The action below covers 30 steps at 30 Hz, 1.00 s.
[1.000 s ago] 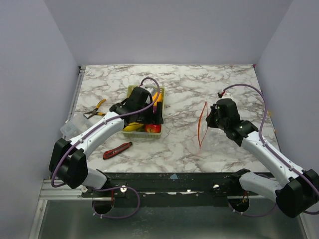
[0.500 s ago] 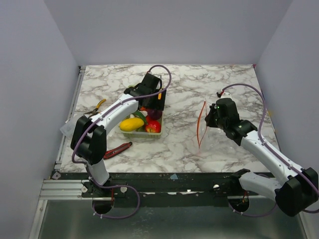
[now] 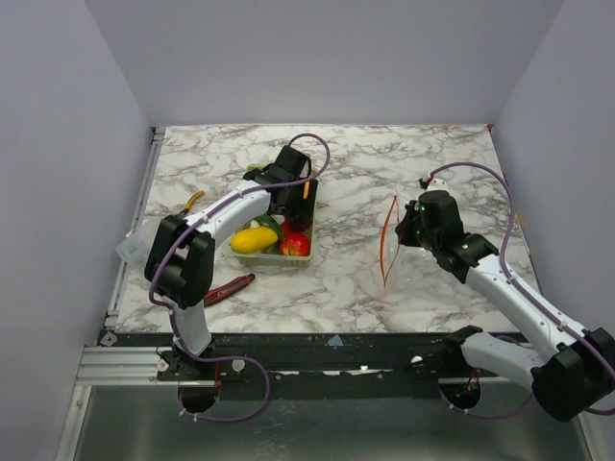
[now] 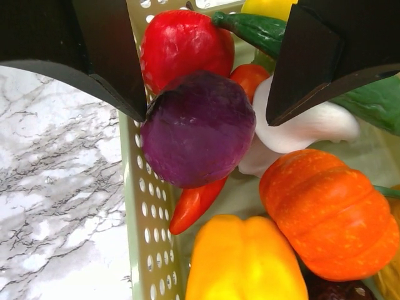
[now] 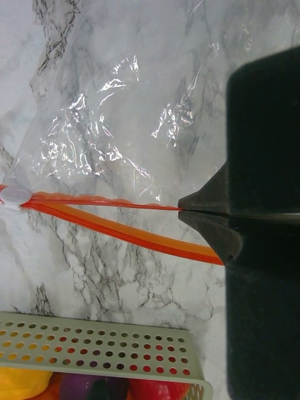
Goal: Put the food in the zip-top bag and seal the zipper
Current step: Pick up the fake vegetable from the bin.
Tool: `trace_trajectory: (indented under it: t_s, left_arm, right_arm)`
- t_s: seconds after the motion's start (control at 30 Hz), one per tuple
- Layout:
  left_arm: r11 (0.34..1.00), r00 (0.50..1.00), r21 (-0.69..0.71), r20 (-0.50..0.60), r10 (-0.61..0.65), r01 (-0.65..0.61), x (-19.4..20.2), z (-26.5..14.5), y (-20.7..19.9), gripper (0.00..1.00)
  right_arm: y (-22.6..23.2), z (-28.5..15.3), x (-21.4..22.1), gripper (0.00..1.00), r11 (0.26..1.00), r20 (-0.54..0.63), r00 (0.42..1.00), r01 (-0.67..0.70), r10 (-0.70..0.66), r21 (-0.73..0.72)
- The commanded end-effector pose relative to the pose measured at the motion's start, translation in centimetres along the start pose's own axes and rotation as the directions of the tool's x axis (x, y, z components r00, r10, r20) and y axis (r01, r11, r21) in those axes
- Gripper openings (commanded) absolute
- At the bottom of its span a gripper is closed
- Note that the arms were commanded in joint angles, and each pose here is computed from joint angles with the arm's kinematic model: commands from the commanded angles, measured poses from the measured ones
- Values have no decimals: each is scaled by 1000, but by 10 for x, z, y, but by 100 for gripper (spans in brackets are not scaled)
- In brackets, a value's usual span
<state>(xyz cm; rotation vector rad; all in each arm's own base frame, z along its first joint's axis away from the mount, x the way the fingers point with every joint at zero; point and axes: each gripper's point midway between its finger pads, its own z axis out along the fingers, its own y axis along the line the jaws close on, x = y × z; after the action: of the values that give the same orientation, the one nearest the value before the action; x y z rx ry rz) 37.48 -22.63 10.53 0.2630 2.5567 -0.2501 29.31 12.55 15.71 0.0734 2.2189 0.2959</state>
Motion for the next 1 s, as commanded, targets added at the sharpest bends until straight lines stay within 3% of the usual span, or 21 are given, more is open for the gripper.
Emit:
trace_trajectory:
  t_s: [0.0,0.2,0.37,0.53,0.63,0.7,0.8,0.97]
  left_arm:
    - [999,999,49,-35,-4,6,8,9,-7,78]
    - [998,1000,69,-20,-11,13,4,1,-11,44]
    - [999,998,50,65,-13,10,-12,-27,-6,22]
    - [992,985,120,161,-58,39,-27,-66,-15,16]
    - [951,974,301,188,-128,67,-29,-95,-44,13]
    - [876,963,479,204,-177,60,-30,-122,-74,13]
    - [704,954,709,183,-237,39,-25,-161,-120,13]
    - [449,955,893,143,-261,-11,-17,-207,-178,12]
  right_arm:
    - [5,-1,1,0,1000,6,1000,8,-8,-31]
    - [6,-1,1,0,999,-3,1000,13,-13,-30]
    - [6,-4,-1,0,999,-2,1000,13,-13,-31]
    - [9,-12,-6,0,999,12,1000,-3,4,-50]
    - [18,-21,-11,0,995,25,999,-34,37,-98]
    - [22,-26,-15,0,991,32,997,-68,71,-112]
    - [26,-32,-21,0,986,29,993,-114,118,-122]
    - [40,-43,-31,0,972,27,987,-150,157,-178]
